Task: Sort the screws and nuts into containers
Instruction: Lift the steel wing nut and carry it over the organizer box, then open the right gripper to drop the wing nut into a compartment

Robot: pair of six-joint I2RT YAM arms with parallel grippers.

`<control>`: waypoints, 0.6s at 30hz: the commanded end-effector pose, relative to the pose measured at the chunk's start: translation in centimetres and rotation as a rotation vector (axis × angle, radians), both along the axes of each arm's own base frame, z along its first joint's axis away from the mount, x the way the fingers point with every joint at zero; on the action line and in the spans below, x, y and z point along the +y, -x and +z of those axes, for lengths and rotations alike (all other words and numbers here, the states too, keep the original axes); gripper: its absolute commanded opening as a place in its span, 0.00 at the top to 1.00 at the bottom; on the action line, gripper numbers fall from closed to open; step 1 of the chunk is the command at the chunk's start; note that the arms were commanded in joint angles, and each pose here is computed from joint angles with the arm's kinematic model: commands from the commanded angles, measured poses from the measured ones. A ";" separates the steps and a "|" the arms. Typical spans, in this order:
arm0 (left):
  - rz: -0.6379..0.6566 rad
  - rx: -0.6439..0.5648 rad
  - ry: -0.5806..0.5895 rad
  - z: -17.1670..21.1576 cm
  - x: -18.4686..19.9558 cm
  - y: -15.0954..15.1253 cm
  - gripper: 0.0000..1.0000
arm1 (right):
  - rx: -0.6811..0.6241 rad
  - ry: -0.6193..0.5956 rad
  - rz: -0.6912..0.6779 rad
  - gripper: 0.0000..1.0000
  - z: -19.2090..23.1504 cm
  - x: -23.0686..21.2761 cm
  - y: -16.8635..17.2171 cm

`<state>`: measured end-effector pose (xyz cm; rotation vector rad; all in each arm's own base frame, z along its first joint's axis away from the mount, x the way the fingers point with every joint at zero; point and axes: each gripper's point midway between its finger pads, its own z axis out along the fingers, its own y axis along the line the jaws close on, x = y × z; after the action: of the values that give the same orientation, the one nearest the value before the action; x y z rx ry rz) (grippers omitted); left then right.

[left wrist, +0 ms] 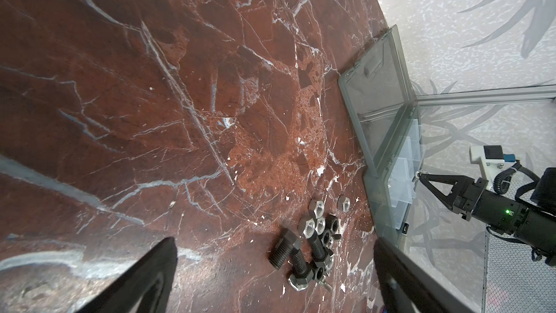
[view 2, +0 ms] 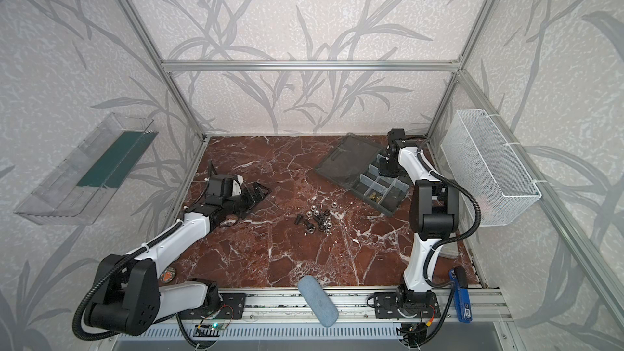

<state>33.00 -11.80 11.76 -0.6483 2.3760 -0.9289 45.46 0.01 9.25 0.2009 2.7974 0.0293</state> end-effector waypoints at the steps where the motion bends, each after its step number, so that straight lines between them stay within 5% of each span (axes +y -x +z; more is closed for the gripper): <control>1: -0.002 -0.018 -0.003 0.6 0.0 0.2 0.00 | 0.010 0.020 0.004 1.00 -0.4 -0.3 -0.5; 6: -0.002 -0.015 -0.004 0.4 0.0 0.2 0.01 | 0.025 0.013 0.003 0.98 -1.1 -0.3 -0.1; 13: -0.005 -0.014 -0.002 0.4 -0.1 0.1 0.00 | 0.030 -0.022 0.018 0.61 -0.9 0.4 0.3; 18: -0.003 -0.015 0.000 0.5 -0.1 0.1 0.01 | -0.026 -0.090 0.041 0.53 2.3 1.6 0.8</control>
<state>32.98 -11.80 11.80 -0.6479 2.3753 -0.9291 45.32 0.70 8.42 0.1842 2.8213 0.0828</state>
